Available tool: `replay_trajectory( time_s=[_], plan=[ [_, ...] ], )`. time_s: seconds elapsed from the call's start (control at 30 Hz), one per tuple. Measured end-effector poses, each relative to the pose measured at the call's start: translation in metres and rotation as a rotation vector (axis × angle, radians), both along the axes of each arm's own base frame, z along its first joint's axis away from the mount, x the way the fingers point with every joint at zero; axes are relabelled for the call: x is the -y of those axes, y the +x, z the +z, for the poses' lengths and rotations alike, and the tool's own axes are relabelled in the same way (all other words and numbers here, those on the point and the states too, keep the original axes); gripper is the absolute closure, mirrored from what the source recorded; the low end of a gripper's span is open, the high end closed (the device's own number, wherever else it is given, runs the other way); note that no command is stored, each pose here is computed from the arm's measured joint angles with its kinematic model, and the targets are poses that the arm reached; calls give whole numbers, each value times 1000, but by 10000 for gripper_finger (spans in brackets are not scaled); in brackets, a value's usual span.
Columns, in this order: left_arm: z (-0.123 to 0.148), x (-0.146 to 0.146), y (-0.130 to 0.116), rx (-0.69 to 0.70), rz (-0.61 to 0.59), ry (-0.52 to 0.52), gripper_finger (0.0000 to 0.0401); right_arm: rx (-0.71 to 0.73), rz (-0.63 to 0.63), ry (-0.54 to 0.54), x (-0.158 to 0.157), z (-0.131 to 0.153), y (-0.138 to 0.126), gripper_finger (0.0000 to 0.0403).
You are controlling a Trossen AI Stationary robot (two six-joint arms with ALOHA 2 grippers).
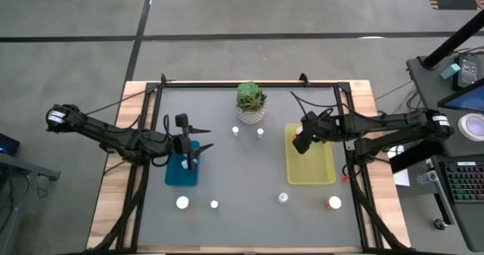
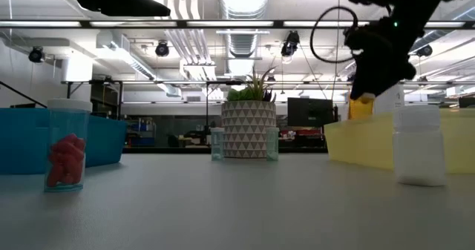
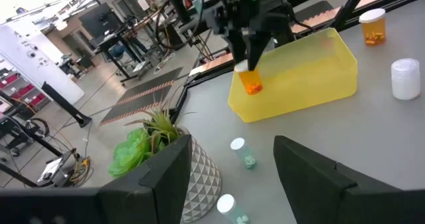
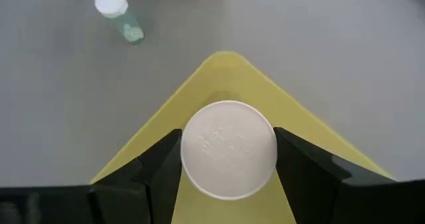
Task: Pick and place medicine bottles into bin by pill shape (circle, oval)
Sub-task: Put the middle orange pill bottle into the right yellow bin, then put the left blue tablet bottle into the left blue bin
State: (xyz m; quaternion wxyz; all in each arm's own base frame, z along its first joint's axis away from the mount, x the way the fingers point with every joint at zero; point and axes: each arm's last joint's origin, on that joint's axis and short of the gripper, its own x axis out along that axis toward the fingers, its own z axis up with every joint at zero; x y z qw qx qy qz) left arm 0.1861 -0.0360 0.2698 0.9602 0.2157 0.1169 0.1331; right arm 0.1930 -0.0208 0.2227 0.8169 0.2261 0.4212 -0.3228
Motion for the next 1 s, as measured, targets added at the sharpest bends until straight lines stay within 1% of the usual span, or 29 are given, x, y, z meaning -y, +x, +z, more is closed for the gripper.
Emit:
replay_trajectory(
  time_s=[0.13, 0.23, 0.6, 0.67, 0.77, 0.9, 1.0],
  plan=[
    [0, 0, 0, 0, 0, 2, 203, 5, -6, 19, 4, -16, -1, 195],
    [0, 0, 0, -5, -3, 15, 203, -18, -12, 21, 6, -25, 0, 195],
    [0, 0, 0, -5, -3, 16, 203, -54, 25, 4, 7, -37, 16, 193],
    [0, 0, 0, -5, -3, 16, 203, -67, 32, 1, 7, -38, 18, 185],
    [0, 0, 0, -5, -3, 16, 203, -62, 31, 0, 8, -36, 21, 162],
    [0, 0, 0, -5, -3, 16, 203, -63, 32, 0, 8, -35, 22, 131],
    [0, 0, 0, -5, -3, 16, 203, -57, 39, -5, 8, -33, 21, 117]
  ],
)
